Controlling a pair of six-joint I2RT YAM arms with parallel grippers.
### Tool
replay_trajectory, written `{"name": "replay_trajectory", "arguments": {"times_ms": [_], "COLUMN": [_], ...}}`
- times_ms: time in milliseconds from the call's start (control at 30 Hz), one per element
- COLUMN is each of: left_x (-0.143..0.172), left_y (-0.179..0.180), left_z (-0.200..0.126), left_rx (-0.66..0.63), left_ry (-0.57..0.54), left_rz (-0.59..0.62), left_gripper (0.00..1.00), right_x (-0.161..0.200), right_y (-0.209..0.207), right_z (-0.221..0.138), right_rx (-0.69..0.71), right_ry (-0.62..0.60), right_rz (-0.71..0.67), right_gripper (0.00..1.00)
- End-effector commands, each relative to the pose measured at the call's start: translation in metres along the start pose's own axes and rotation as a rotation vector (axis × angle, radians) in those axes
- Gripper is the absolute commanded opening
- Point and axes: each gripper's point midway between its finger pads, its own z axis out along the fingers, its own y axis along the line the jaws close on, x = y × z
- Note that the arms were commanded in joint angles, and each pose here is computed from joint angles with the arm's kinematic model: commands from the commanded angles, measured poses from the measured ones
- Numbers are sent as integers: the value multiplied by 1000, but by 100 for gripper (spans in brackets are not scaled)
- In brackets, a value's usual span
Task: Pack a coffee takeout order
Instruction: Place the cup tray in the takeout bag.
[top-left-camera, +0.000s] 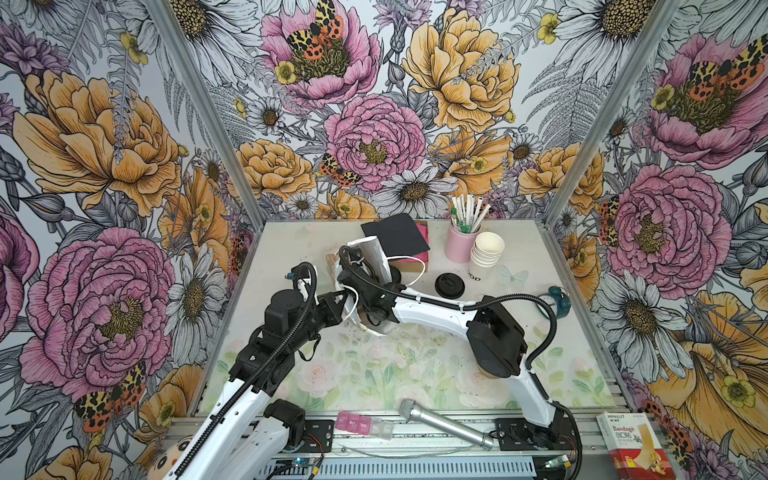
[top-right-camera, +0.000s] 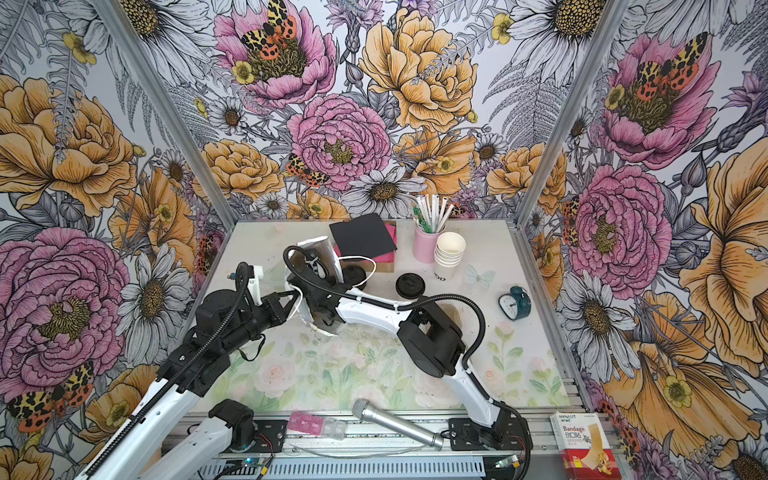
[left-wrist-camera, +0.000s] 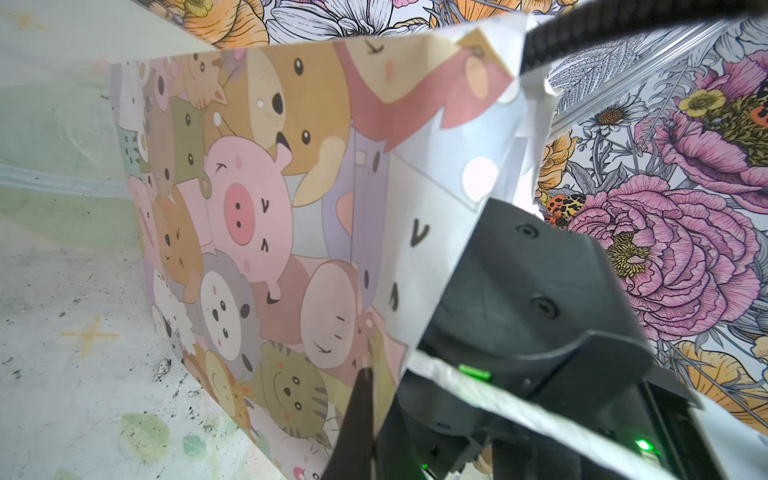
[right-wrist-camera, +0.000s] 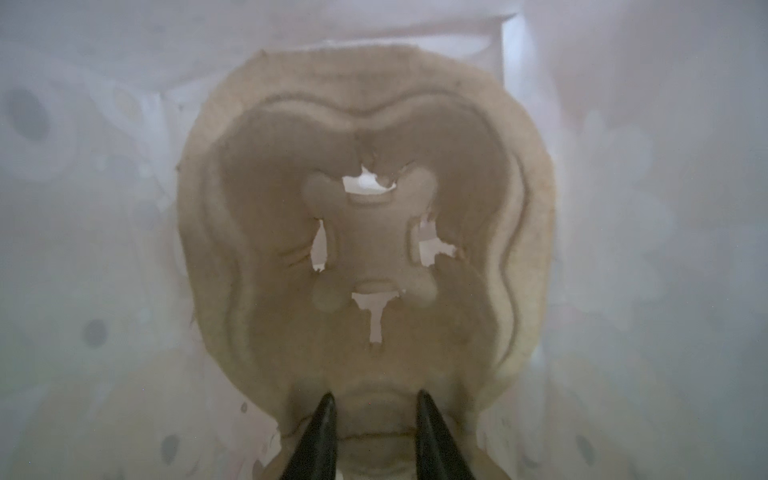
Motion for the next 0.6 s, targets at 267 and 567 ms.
{"name": "replay_trajectory", "arguments": {"times_ms": [267,567], "left_x": [4,4], "left_y": [-2,-1], "left_z": [0,-1], "left_rx": [28,28], "left_ry": [8,5], "left_rz": [-2,-4], "left_gripper": [0,0], "right_x": [19,22], "right_y": [9,11], "right_z": [26,30], "right_rx": [-41,-51], "right_ry": [52,65], "right_rz": [-21,-26], "right_gripper": [23,27]}}
